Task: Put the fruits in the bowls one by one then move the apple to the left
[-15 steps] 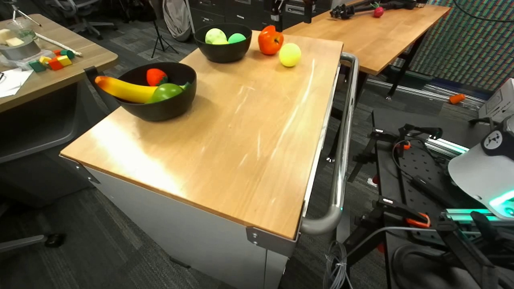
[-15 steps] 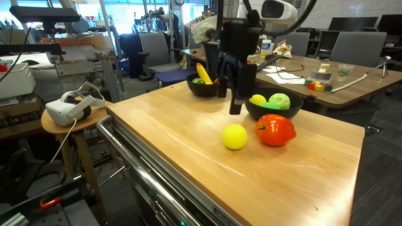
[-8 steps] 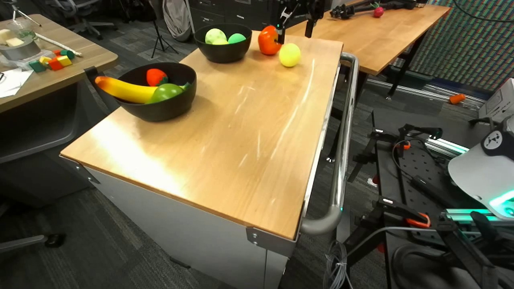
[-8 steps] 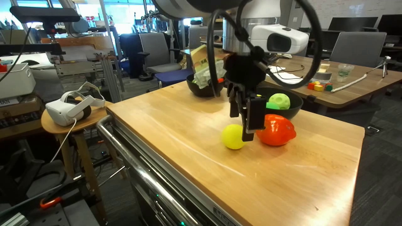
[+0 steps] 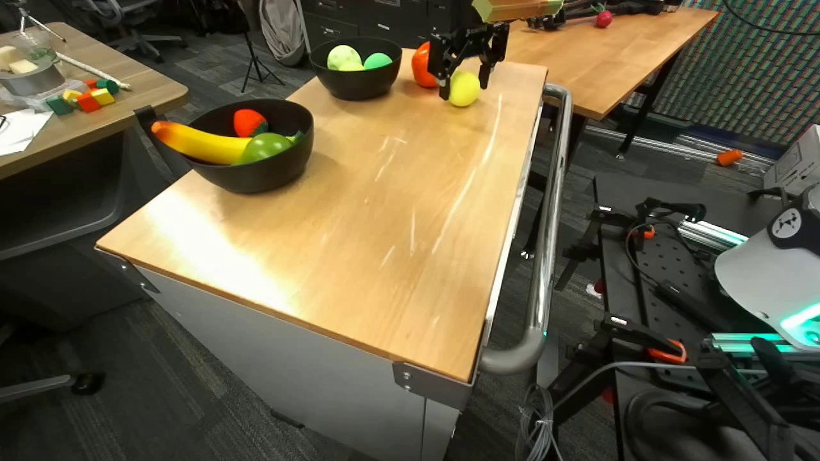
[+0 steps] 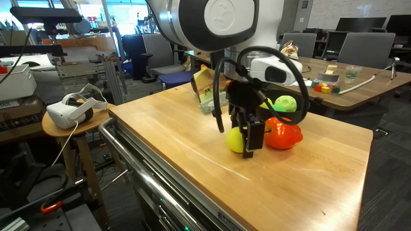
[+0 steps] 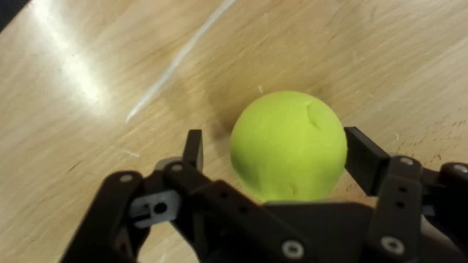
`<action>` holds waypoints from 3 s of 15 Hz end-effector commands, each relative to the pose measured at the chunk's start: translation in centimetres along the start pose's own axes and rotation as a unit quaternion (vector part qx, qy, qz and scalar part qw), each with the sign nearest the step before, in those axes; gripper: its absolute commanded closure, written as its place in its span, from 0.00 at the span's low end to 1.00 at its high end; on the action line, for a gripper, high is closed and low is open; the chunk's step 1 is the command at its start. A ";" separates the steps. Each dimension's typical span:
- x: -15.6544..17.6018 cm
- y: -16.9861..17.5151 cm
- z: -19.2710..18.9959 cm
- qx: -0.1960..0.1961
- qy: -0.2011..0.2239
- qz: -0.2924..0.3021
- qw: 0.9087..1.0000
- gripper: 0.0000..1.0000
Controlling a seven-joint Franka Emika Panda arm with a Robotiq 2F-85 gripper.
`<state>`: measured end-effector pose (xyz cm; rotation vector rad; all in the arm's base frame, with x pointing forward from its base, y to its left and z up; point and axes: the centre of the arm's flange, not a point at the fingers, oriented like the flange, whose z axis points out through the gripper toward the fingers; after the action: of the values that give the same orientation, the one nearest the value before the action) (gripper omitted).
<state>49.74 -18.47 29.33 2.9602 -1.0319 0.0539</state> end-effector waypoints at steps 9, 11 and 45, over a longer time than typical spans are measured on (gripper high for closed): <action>0.8 -2.7 -5.4 0.011 0.044 -0.080 0.996 0.81; 1.6 -5.2 -9.6 -0.013 0.083 -0.116 0.990 0.87; 8.7 -3.0 -12.5 -0.002 0.007 -0.167 0.986 0.00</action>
<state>61.44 -20.59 42.34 3.0767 -0.4032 0.1714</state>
